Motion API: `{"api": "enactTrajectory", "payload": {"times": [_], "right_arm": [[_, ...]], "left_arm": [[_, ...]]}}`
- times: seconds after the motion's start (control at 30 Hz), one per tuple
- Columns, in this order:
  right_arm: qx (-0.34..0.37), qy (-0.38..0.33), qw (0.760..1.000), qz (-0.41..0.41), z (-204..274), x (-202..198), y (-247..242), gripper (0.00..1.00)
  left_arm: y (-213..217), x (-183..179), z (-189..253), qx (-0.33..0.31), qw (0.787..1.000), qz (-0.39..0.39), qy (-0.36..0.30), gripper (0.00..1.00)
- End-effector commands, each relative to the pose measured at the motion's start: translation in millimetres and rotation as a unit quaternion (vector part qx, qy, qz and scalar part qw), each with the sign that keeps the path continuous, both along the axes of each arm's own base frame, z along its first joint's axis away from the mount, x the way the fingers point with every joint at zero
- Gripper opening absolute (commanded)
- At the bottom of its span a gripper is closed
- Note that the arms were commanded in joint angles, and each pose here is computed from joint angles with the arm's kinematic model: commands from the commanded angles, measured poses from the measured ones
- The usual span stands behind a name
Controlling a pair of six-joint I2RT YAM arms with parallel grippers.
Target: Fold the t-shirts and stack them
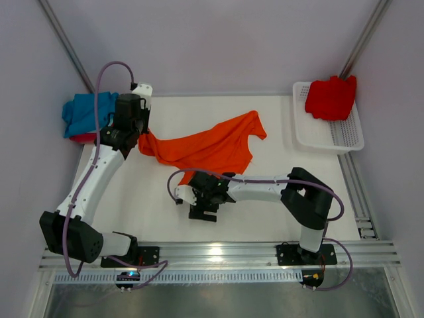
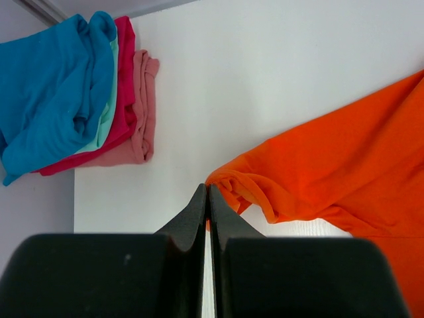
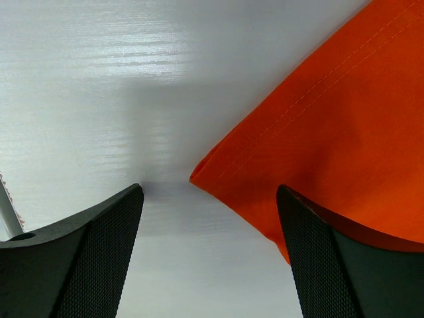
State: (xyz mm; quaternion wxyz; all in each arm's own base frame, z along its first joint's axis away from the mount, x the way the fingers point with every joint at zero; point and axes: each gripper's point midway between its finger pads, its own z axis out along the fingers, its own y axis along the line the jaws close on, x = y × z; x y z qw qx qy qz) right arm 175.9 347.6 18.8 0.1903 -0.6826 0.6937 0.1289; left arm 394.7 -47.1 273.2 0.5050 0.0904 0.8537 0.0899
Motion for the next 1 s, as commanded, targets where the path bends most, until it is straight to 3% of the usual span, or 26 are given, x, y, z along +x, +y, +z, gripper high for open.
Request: {"api": "enactTrajectory", "payload": {"times": [0.0, 0.17, 0.27, 0.37, 0.47, 0.8, 0.97], "right_arm": [[0.008, -0.003, 1.000, 0.001, -2.7, 2.1, 10.6, 0.84], [0.003, -0.001, 1.000, 0.004, -7.1, 3.1, 12.5, 0.65], [-0.002, 0.001, 1.000, 0.005, -11.0, 3.3, 11.8, 0.60], [-0.006, 0.004, 1.000, 0.009, -13.3, 2.7, 11.9, 0.48], [-0.013, 0.011, 1.000, 0.015, -15.9, -0.1, 10.8, 0.04], [-0.008, -0.016, 1.000, 0.008, -2.9, 10.8, 13.1, 0.03], [-0.004, -0.137, 0.990, -0.025, 44.1, 55.4, 8.6, 0.03]], "left_arm": [[-1.0, -1.5, 13.2, -0.019, 1.000, 0.002, -0.020, 0.00], [-2.0, -2.1, 13.2, -0.020, 1.000, 0.000, -0.021, 0.00], [-1.4, -2.4, 12.2, -0.020, 1.000, 0.001, -0.020, 0.00], [-2.0, -2.6, 11.2, -0.021, 1.000, -0.002, -0.019, 0.00], [-2.5, -1.9, 10.3, -0.021, 1.000, -0.002, -0.018, 0.00], [-2.5, -2.3, 8.7, -0.022, 1.000, -0.002, -0.016, 0.00], [9.6, 0.0, 18.0, 0.001, 0.999, 0.023, -0.032, 0.00]]}}
